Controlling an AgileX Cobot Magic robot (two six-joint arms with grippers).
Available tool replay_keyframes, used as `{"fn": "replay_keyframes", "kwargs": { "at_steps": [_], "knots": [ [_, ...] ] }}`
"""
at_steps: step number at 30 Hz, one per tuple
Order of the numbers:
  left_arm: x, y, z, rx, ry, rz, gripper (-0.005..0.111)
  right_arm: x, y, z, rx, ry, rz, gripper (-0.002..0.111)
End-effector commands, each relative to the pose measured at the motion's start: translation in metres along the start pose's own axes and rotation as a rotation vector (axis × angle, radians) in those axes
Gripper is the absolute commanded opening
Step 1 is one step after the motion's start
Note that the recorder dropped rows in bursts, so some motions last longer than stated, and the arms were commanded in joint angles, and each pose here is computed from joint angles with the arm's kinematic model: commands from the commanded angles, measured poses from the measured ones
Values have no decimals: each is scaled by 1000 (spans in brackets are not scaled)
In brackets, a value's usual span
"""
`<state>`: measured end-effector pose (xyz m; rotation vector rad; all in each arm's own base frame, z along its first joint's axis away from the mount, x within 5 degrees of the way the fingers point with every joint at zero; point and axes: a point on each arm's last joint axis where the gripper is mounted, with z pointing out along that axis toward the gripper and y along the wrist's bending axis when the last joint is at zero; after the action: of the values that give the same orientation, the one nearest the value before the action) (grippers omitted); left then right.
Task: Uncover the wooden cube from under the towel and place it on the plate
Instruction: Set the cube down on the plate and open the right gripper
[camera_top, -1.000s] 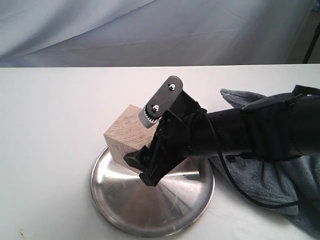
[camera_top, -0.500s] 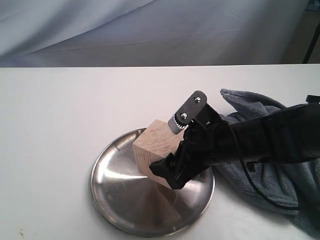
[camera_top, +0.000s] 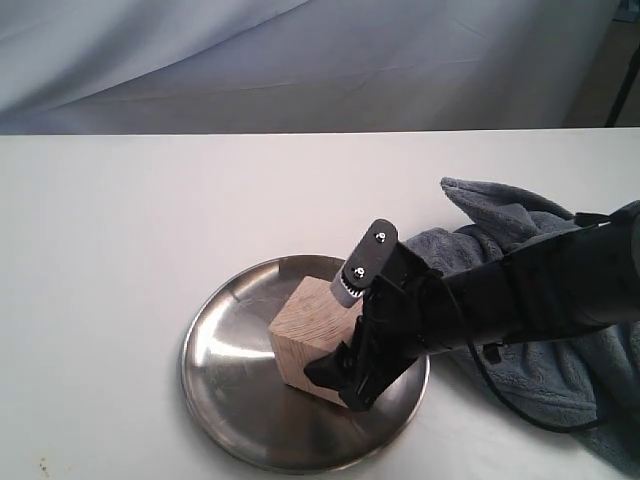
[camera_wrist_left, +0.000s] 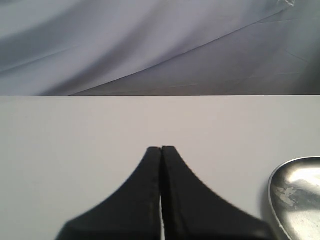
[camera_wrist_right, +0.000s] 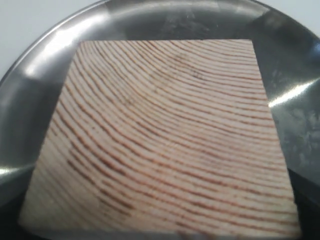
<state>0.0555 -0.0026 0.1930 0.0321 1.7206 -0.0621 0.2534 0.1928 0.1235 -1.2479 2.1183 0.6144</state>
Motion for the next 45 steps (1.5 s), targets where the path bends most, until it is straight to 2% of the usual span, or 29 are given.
{"fn": "replay_keyframes", "kwargs": {
  "at_steps": [1,9,16,27,30,39,42,45],
  "knots": [
    [1,0,0,-1,-6,-8,0,3,-2,5,-19,-2,14,0],
    [1,0,0,-1,-6,-10,0,4,-2,6,-16,5,18,0],
    [1,0,0,-1,-6,-10,0,8,-7,6,42,42,22,0],
    [1,0,0,-1,-6,-8,0,8,-7,6,41,42,22,0],
    [1,0,0,-1,-6,-8,0,8,-7,6,41,42,22,13],
    [1,0,0,-1,-6,-8,0,8,-7,6,41,42,24,77],
    [1,0,0,-1,-6,-8,0,8,-7,6,41,42,24,90],
    [1,0,0,-1,-6,-8,0,7,-6,6,39,43,21,97]
  ]
}}
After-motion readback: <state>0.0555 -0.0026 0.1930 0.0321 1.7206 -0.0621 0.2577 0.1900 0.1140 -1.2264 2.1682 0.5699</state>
